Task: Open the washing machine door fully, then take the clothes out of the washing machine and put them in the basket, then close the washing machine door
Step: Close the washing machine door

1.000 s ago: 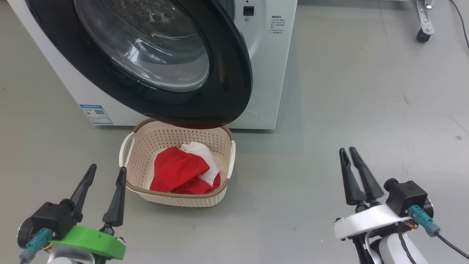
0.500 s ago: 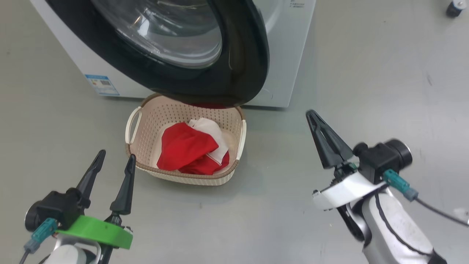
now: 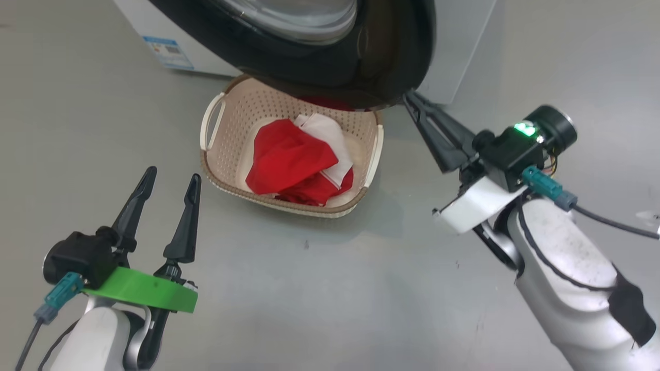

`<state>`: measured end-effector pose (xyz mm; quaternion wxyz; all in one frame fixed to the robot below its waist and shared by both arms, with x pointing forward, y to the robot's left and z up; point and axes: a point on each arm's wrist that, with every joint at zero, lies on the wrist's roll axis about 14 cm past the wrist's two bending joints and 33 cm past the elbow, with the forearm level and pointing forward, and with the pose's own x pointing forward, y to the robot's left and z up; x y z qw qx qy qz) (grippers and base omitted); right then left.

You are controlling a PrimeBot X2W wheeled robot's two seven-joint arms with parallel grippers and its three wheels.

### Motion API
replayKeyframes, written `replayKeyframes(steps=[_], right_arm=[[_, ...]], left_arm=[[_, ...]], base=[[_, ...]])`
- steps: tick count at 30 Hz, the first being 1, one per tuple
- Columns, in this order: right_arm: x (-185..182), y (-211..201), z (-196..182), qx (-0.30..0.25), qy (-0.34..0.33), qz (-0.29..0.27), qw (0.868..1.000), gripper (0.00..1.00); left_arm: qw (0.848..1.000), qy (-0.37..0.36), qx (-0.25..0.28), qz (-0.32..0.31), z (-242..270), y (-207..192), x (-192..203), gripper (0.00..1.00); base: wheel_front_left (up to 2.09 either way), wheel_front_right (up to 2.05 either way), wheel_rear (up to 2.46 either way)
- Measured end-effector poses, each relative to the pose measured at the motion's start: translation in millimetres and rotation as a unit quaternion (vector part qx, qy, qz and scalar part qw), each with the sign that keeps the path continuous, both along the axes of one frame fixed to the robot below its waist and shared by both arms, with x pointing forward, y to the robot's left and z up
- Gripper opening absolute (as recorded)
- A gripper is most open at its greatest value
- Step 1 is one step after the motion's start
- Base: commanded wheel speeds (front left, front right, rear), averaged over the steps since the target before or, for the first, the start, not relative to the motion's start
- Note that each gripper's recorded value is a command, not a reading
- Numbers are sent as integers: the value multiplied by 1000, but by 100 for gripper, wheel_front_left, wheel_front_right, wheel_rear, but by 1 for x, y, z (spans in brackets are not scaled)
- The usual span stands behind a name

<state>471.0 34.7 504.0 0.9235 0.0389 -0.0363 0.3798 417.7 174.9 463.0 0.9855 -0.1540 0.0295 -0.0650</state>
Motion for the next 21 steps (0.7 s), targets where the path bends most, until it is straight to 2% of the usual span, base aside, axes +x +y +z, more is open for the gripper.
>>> replayKeyframes(steps=[14,21], right_arm=[[48,31,-31,-9,11,39,999,0],[73,33,-37,1,10,31,999,0]], left_arm=[[999,38,5,36,-30,22,10,100],[997,52,15,51,-41,35,13,100]], base=[[0,0,0],[0,0,0]])
